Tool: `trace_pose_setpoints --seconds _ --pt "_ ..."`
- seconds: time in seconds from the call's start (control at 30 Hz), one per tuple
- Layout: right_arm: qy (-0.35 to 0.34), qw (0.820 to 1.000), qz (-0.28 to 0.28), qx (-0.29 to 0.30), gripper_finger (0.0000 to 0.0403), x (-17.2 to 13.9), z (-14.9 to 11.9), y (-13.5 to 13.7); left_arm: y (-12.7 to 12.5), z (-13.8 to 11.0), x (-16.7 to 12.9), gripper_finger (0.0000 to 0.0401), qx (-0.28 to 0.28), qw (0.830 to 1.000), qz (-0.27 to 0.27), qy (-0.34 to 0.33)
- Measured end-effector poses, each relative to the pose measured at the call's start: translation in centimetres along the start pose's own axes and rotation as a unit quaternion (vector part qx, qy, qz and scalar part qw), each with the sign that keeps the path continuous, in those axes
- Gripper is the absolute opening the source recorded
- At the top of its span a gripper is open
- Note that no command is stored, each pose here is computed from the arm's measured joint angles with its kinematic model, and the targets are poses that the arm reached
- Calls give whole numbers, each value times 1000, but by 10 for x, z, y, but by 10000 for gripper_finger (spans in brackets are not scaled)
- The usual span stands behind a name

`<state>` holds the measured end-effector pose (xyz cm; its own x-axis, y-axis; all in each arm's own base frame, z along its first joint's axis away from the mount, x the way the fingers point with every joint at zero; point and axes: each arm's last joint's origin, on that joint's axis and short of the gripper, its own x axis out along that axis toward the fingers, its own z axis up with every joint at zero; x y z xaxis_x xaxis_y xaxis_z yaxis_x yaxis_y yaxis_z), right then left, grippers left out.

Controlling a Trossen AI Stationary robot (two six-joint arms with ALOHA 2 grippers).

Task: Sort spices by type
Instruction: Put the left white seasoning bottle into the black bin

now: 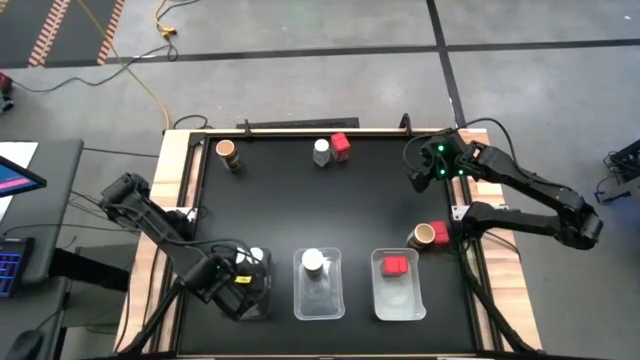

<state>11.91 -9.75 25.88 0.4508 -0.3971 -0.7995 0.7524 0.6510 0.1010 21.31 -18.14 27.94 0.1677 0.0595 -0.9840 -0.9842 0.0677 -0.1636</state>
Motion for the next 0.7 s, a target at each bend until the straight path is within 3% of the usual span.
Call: trace_pose_setpoints --seconds 0.23,0.7 --pt "0 1000 0 0 363 0 0 0 6 3 21 198 16 1000 -3 22" --pt "0 1000 0 4 363 0 0 0 13 5 50 197 -7 1000 5 25"
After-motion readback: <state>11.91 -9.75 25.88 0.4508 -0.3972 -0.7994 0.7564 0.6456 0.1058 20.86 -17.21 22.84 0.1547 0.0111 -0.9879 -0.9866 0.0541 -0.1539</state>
